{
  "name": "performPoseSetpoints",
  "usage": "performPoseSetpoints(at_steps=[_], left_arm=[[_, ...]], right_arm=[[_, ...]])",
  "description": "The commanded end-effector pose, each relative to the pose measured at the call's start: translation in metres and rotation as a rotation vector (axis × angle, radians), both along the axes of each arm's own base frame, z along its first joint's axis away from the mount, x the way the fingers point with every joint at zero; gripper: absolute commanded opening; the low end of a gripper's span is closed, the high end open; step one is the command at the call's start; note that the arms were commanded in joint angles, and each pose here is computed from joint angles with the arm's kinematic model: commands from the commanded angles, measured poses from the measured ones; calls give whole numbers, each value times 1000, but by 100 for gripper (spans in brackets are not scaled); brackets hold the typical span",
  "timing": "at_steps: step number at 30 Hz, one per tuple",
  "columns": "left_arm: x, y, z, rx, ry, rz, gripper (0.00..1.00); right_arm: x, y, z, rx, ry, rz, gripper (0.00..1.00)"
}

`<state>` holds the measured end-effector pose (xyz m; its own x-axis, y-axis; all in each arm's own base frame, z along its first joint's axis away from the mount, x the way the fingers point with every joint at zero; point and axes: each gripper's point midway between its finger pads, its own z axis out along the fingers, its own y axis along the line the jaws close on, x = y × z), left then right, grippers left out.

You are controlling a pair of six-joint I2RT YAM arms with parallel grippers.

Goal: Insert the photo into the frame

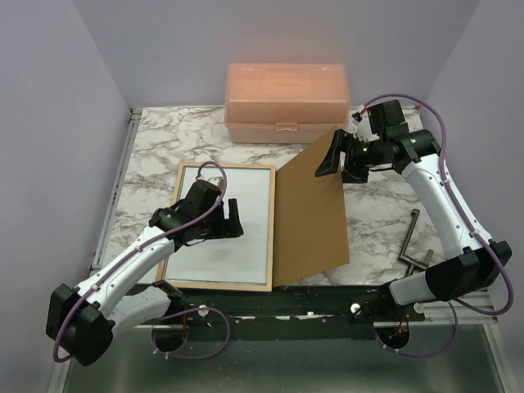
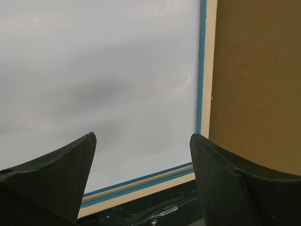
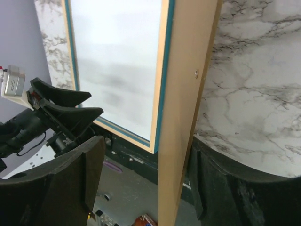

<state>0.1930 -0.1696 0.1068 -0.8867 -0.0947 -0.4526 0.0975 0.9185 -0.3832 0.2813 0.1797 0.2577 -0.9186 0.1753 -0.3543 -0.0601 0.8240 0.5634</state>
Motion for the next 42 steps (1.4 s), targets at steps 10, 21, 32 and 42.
performPoseSetpoints(at_steps=[10,21,32,42], left_arm=[[10,-54,140,-395,-225,-107,95],[3,-95,196,-627,-202,-261,99],[-3,-97,205,-659,-178,-284,98],[-1,-91,208,-595,-178,-278,98]], right_arm=[[-1,45,76,364,-168,110,79],[-19,85,77,550,-148,203,79],[-36,119,85,706,-143,307,79],[-39,139,59,718,-63,314,79]])
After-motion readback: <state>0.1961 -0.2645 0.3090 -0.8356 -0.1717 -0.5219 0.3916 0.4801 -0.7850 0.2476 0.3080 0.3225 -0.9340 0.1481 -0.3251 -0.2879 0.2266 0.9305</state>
